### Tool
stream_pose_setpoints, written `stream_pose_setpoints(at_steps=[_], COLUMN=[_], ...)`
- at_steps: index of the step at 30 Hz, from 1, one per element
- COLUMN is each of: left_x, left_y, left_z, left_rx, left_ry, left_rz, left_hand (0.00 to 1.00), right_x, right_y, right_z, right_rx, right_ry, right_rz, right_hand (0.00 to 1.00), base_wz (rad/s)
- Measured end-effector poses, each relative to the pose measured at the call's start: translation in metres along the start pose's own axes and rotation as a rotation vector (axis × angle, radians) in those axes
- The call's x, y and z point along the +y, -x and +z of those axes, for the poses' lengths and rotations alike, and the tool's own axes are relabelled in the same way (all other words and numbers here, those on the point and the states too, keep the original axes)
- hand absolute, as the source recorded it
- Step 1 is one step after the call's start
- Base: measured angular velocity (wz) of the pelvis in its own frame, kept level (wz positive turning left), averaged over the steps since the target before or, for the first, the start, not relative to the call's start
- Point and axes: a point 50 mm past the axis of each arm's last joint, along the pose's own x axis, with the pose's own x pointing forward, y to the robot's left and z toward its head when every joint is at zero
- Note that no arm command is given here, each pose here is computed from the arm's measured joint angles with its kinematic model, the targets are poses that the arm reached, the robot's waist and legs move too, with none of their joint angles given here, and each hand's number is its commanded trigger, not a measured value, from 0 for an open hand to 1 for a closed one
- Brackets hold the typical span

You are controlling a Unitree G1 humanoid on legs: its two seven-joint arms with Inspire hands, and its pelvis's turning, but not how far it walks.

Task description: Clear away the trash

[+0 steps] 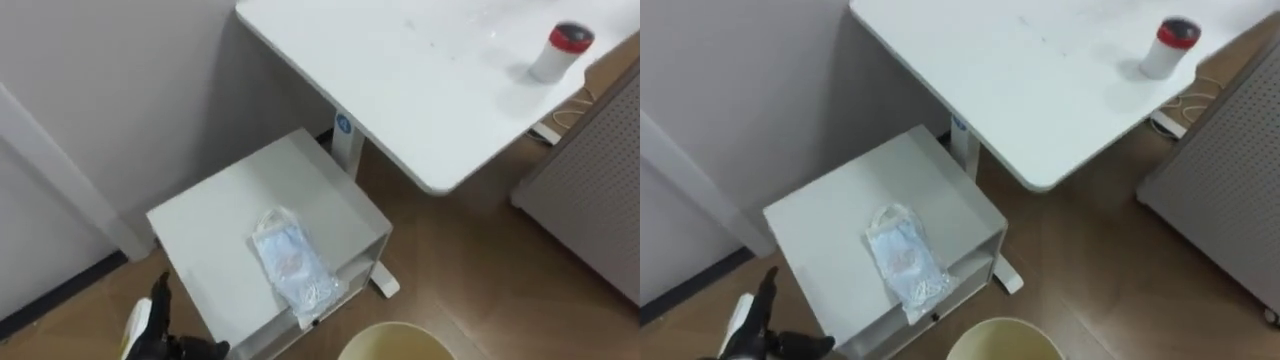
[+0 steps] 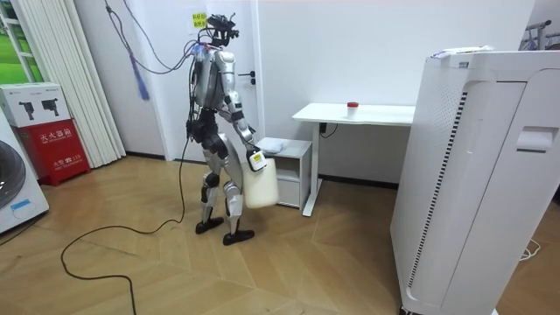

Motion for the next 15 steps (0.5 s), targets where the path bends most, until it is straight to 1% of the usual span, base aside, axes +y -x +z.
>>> stream_pose_setpoints(at_steps=[2, 6, 9, 15], left_x=[0.001, -0.001, -0.003, 0.003], left_y=[-0.003, -0.010, -0.012, -0.023], left_z=[0.006, 0.026, 0.036, 0.072], left_rx=[-0.018, -0.090, -0.124, -0.223], left_ry=[-0.003, -0.058, -0.076, -0.081], left_rz=[0.019, 0.034, 0.038, 0.111], left_hand=[0.00, 0.00, 0.00, 0.00], right_x=[0.002, 0.006, 0.009, 0.013], right_y=[-0.002, -0.005, -0.006, -0.007], right_z=[0.008, 0.028, 0.036, 0.052], right_rx=[-0.019, -0.073, -0.099, -0.146], right_ry=[0.021, 0.054, 0.073, 0.091], right_rz=[0.007, 0.017, 0.028, 0.013], right_hand=[1.00, 1.00, 1.00, 1.00], base_wz=[-0.14, -0.05, -0.27, -0.05])
